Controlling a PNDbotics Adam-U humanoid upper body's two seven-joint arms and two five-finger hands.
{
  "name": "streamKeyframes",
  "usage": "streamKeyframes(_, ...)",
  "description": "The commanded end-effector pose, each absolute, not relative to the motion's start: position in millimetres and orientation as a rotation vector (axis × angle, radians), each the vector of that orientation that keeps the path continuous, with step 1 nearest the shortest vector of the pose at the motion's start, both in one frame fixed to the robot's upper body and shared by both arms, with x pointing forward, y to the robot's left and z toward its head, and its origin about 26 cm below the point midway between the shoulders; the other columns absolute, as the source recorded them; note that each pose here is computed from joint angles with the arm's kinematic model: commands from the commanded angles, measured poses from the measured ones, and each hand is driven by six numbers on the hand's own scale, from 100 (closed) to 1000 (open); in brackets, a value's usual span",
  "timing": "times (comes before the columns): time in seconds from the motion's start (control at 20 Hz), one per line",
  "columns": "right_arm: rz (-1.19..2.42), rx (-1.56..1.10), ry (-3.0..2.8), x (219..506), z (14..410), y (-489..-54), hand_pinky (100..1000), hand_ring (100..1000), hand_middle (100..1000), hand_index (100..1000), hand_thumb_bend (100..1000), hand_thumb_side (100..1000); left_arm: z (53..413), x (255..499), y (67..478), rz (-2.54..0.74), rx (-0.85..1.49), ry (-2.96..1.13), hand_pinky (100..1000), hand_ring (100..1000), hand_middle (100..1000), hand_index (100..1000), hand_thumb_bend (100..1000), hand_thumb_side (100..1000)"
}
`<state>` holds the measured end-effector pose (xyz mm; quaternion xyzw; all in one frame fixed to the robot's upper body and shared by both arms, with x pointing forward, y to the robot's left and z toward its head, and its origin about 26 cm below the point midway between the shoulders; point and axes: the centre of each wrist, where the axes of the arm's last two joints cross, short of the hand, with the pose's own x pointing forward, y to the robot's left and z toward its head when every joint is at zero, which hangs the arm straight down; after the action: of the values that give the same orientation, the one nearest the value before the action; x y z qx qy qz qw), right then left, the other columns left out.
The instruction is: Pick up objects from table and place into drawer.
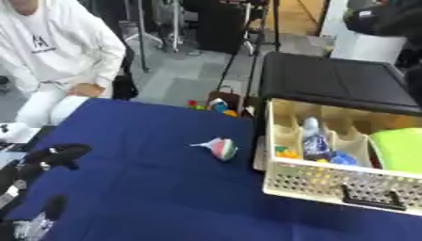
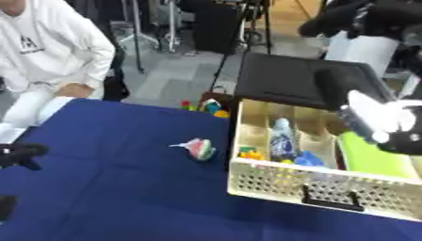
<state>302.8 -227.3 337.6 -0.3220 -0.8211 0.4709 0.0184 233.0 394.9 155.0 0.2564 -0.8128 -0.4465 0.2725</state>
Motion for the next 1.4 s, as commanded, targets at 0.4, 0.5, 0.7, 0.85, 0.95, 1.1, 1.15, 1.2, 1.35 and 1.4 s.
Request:
streamKeyframes(0.4, 0.296, -1.255, -2.835, 287.3, 345.6, -313.5, 640, 705, 662, 788, 100, 1000, 191.4, 228.7, 413.5, -1.453, 0.934, -2.114, 669, 858, 866, 982, 100, 818)
streamKeyframes(0.5, -0.014, -1.236, -2.926, 284.1, 346.6, -324.1, 649, 732, 674, 785, 100, 1000, 194.7, 230.0, 412.7, -1.528, 0.941, -2.108, 672, 858, 867, 983, 100, 804)
streamKeyframes(0.7, -0.449, -1.239, -2.998, 277.5, 350.0, -341.5, 669, 763, 685, 783, 100, 1000, 204.3, 232.7, 412.4, -1.606, 0.976, -2.124, 675, 858, 872, 996, 100, 791)
streamKeyframes(0.85, -0.583, -1.255, -3.007, 270.4, 356.2, -355.2, 685, 766, 692, 784, 100, 1000, 210.9, 234.6, 412.0, -1.628, 1.001, -2.144, 682, 866, 882, 1000, 100, 784)
streamKeyframes(0.95, -0.628, -1.263, -3.008, 266.4, 358.5, -362.7, 684, 763, 693, 781, 100, 1000, 215.4, 236.8, 410.4, -1.633, 1.008, -2.165, 679, 865, 880, 1000, 100, 782)
streamKeyframes(1.1, -0.662, -1.265, -3.011, 262.4, 359.6, -370.0, 684, 762, 693, 782, 100, 1000, 224.8, 241.0, 407.3, -1.630, 1.009, -2.194, 659, 847, 854, 981, 100, 761)
streamKeyframes(1.15, -0.669, -1.263, -3.013, 261.5, 359.8, -371.6, 683, 762, 693, 782, 100, 1000, 228.4, 242.5, 406.1, -1.626, 1.007, -2.203, 659, 846, 853, 980, 100, 761)
streamKeyframes(1.2, -0.675, -1.260, -3.016, 260.8, 359.9, -372.9, 681, 763, 691, 781, 100, 1000, 234.0, 244.4, 404.8, -1.627, 1.010, -2.208, 655, 841, 845, 977, 100, 744)
streamKeyframes(1.35, -0.680, -1.242, -3.038, 259.4, 360.0, -375.4, 678, 764, 691, 780, 100, 1000, 247.5, 250.7, 404.5, -1.632, 1.023, -2.190, 655, 838, 844, 984, 100, 747)
streamKeyframes(1.4, -0.680, -1.237, -3.048, 259.1, 360.1, -376.1, 677, 763, 690, 780, 100, 1000, 251.2, 253.5, 407.0, -1.639, 1.031, -2.174, 657, 839, 845, 986, 100, 747)
